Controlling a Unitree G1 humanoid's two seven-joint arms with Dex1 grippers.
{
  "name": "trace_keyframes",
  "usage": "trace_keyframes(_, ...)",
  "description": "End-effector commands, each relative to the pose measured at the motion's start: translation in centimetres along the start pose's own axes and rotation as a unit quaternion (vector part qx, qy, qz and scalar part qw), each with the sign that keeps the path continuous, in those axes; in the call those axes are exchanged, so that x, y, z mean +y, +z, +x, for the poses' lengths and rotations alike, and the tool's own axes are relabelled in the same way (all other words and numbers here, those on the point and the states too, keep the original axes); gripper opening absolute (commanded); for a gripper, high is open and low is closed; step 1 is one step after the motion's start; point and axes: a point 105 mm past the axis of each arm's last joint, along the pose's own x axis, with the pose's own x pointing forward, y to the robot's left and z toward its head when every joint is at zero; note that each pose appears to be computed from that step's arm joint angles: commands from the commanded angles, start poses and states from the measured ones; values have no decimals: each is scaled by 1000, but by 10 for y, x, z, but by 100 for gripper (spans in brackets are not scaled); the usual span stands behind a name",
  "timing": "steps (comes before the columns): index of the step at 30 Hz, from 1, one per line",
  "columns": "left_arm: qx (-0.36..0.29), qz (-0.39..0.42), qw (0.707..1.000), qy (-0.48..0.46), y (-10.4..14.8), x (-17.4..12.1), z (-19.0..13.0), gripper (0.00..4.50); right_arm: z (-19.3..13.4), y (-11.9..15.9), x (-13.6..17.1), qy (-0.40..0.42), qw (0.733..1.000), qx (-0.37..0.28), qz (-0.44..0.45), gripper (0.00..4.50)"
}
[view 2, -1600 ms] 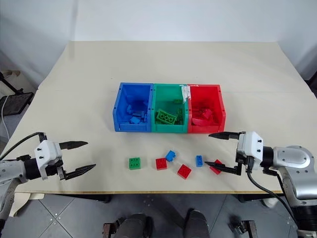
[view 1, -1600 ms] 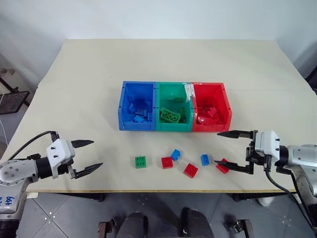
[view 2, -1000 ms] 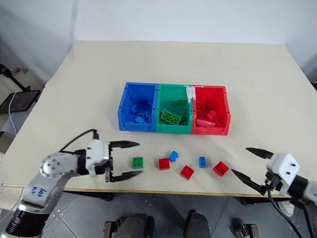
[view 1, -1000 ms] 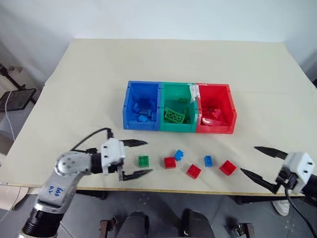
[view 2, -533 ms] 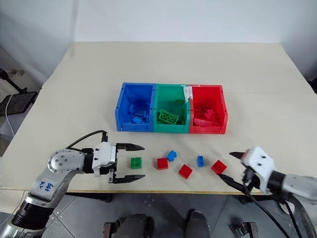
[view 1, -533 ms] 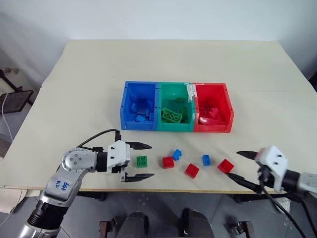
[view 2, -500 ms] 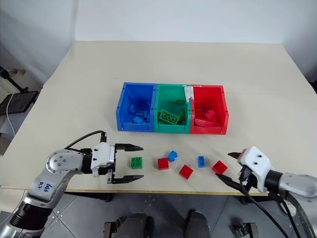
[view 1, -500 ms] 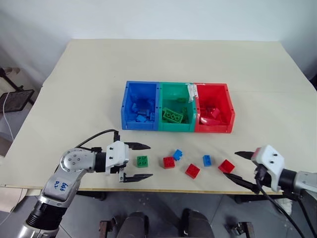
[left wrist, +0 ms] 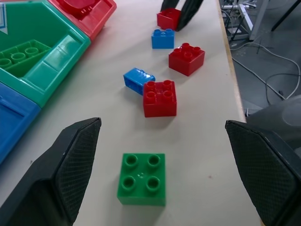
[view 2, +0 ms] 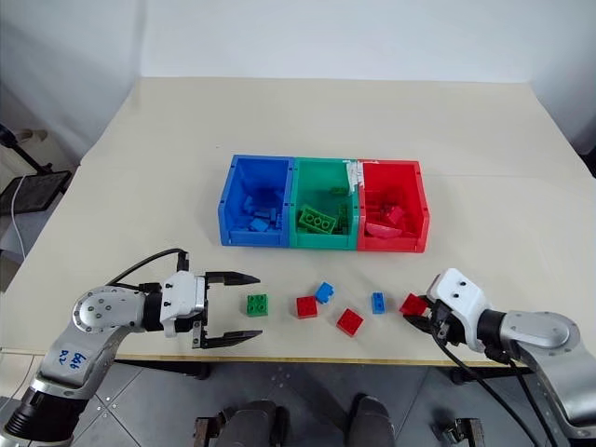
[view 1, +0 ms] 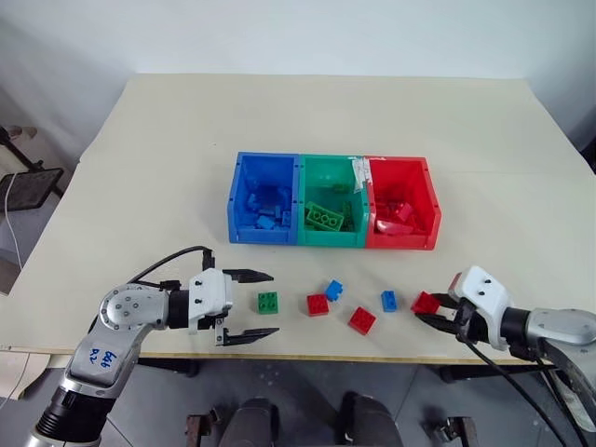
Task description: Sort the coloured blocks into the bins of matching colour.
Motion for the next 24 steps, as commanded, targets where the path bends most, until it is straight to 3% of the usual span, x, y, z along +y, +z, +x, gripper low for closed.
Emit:
trace_keyframes(1,-40,-13,997,68,14,17,-6,450,-2,41,-12,-18,995,-92,25,146)
trace_keyframes(6,-52,-35,985,161,13,33,-26,450,10,90,-53,-91,982,-164,22,146)
trace_keyframes(12,-23,-35,979,198,2,32,-44,450,32,119,-87,-132,976,-175,5,146)
trace_keyframes(13,-17,-34,979,200,0,31,-47,450,35,123,-91,-137,974,-178,4,220)
trace_keyframes(20,-16,-30,978,207,-1,31,-52,450,33,138,-87,-118,970,-211,-20,443)
trace_keyframes(24,3,-44,986,158,-5,22,-50,450,9,142,-55,-32,959,-271,-70,447)
